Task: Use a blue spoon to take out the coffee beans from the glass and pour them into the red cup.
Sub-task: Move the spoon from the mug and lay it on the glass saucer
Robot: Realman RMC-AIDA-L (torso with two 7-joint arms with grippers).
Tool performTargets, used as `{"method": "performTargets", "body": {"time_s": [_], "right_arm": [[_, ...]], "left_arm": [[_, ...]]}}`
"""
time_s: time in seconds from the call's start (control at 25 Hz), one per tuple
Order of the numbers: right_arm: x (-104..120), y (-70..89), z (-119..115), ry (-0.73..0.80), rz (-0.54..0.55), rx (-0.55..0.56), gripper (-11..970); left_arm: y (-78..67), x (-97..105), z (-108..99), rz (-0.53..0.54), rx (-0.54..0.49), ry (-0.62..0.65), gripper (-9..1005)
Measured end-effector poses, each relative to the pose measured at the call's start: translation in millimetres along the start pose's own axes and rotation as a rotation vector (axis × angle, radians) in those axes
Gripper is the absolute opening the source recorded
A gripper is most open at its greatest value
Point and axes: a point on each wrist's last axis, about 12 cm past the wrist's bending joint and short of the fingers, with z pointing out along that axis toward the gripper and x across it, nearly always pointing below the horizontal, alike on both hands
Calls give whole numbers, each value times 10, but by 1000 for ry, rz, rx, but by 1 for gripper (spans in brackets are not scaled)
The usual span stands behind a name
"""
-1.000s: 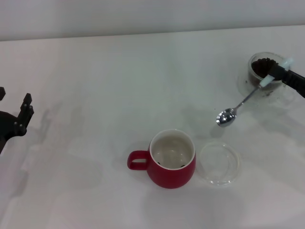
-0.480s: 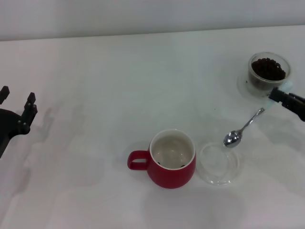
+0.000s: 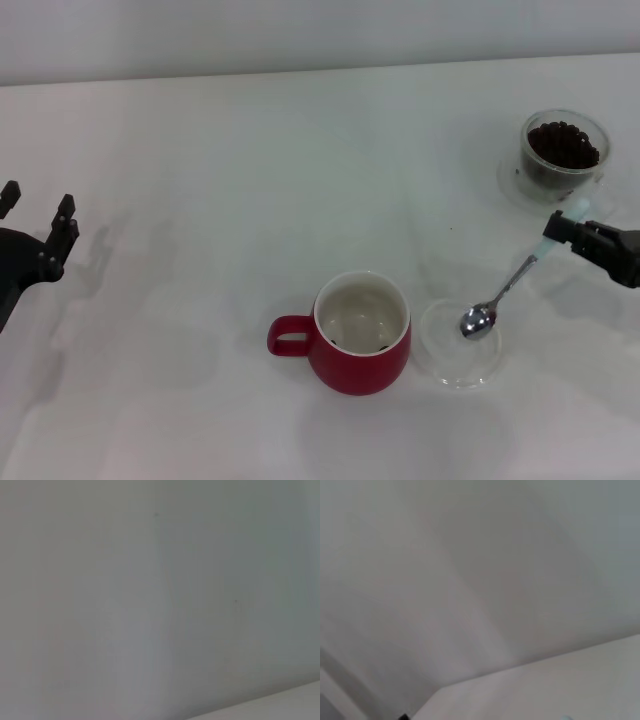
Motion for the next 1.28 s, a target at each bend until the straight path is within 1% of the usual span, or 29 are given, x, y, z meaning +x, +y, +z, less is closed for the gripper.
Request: {"method": "performTargets", "body": {"time_s": [0.44,1.28], "right_arm": [[83,23,37,53,-36,-15,143],[130,20,122,100,-33,-18,152]], "left_arm": [[-10,-9,31,1,6,2,608],[-19,-7,28,3,13,3,607]]}}
